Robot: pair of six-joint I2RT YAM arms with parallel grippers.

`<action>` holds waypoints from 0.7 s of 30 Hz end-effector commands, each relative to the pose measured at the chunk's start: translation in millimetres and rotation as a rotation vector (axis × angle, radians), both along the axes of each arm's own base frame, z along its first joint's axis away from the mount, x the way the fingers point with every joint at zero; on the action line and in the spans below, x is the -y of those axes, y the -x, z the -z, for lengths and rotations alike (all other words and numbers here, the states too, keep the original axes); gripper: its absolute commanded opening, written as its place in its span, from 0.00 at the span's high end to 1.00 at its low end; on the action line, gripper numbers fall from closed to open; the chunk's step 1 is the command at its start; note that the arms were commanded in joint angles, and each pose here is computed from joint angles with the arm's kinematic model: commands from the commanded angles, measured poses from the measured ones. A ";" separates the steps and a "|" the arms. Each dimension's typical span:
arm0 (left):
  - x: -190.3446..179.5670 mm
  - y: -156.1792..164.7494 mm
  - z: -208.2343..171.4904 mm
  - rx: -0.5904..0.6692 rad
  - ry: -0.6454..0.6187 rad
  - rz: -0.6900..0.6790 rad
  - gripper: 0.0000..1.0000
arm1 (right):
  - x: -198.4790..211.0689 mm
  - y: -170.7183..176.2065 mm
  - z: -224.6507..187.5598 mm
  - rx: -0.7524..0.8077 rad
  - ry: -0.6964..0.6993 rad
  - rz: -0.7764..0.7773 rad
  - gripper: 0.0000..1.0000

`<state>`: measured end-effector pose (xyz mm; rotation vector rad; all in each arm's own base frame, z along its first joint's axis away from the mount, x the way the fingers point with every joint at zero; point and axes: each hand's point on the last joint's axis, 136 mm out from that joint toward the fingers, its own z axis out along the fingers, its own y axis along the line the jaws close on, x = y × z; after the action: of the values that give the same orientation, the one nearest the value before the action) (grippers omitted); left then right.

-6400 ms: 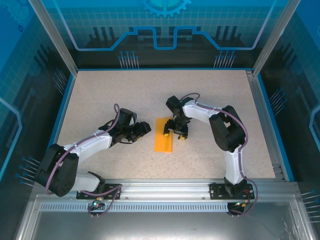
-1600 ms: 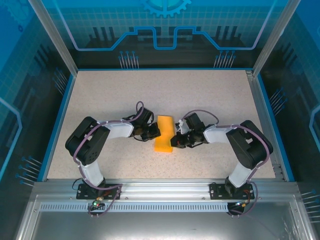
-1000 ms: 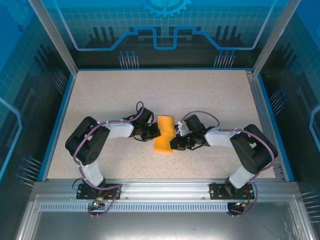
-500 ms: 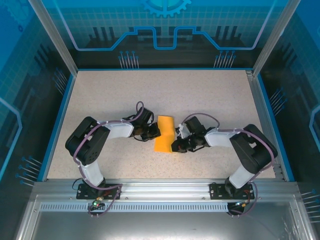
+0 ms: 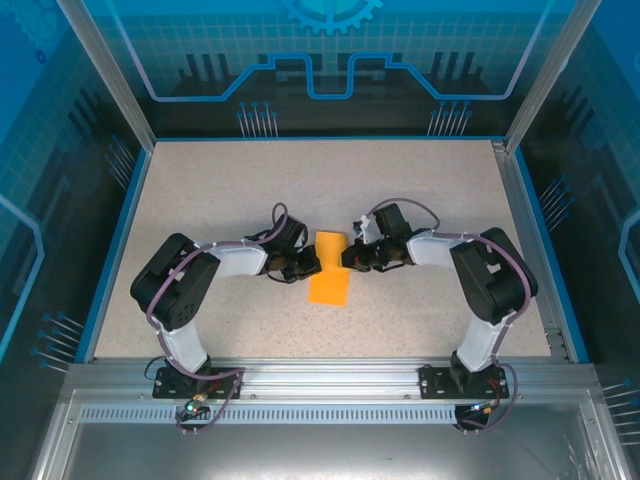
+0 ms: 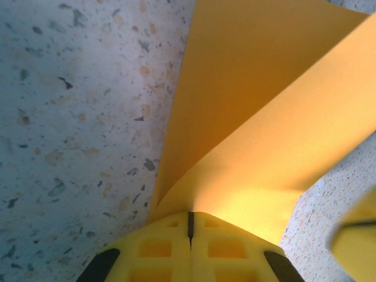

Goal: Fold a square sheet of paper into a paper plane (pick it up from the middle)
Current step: Fold the square sheet of paper in half at the center of the table.

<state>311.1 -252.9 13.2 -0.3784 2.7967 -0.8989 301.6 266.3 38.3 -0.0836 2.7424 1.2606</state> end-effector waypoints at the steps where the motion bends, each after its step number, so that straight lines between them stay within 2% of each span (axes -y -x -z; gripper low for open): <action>1: -16.0 25.2 31.0 -0.107 -0.088 -0.007 1.00 | 8.7 0.1 26.4 -0.042 0.030 0.001 0.96; 5: -16.1 26.1 30.3 -0.107 -0.093 0.000 1.00 | 13.7 12.1 44.0 -0.094 0.037 0.003 0.96; 10: -18.1 27.3 30.3 -0.108 -0.102 0.001 1.00 | 6.1 1.8 4.8 -0.033 -0.038 -0.009 0.95; 13: -17.5 27.0 29.5 -0.104 -0.098 0.002 1.00 | 3.9 -22.2 -22.4 0.039 -0.073 0.007 0.95; 21: -16.4 26.5 32.5 -0.113 -0.094 0.000 1.00 | 9.9 -40.2 -2.5 -0.001 -0.026 0.036 0.95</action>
<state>311.1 -252.9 13.2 -0.3777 2.7963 -0.8991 344.1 261.0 57.6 -0.0619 2.6533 1.2910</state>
